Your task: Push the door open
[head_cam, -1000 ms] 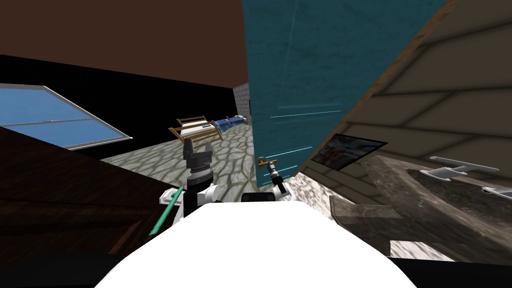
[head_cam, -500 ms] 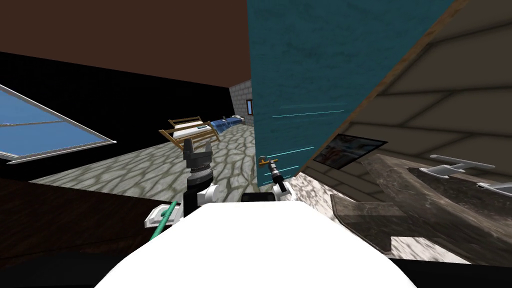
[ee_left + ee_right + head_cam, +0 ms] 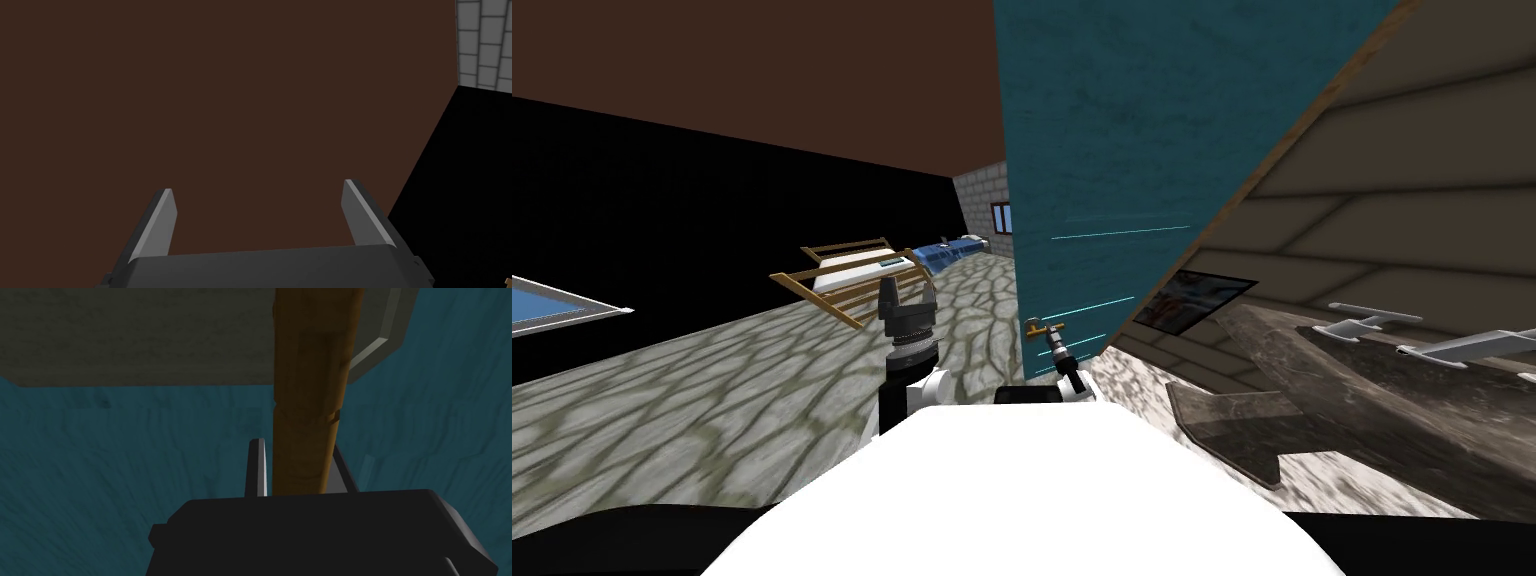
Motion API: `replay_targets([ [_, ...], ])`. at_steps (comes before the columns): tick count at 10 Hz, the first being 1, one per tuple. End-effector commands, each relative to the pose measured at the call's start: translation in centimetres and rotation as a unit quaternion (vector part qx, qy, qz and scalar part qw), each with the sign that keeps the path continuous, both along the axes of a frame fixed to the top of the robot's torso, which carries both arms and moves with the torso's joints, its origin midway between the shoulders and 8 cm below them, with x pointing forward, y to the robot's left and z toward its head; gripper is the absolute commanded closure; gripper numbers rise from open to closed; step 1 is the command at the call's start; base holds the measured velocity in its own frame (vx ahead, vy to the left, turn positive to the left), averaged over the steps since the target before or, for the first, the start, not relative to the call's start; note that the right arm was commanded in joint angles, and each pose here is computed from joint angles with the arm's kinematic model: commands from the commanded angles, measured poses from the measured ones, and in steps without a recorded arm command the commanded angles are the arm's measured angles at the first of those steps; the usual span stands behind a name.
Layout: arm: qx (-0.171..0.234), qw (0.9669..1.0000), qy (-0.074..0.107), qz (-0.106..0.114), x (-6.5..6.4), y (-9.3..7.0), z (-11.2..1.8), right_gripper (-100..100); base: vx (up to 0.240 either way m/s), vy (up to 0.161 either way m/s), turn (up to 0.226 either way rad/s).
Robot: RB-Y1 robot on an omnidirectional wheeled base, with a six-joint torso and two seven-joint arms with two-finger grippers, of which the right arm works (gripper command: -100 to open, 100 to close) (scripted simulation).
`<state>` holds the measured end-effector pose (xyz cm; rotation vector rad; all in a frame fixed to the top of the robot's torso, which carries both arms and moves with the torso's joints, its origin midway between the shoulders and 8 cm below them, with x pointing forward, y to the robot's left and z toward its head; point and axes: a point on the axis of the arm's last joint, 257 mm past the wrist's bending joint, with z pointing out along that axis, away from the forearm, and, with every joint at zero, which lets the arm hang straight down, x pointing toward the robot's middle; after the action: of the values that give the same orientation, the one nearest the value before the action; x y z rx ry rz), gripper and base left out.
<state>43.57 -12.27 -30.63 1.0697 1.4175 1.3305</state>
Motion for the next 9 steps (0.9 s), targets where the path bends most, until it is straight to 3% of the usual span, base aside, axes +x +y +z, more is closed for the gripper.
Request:
replay_targets([
  [1,-0.004,1.0,-0.004,0.001,-0.3,0.1,0.3,100,0.195,0.086,-0.188],
  [8,0.025,0.9996,-0.008,0.011,-2.1,4.5,1.4,100,0.148,0.103,-0.209],
  [9,0.021,0.9997,-0.005,0.008,-2.0,3.9,1.0,100,0.044,0.042,-0.046],
])
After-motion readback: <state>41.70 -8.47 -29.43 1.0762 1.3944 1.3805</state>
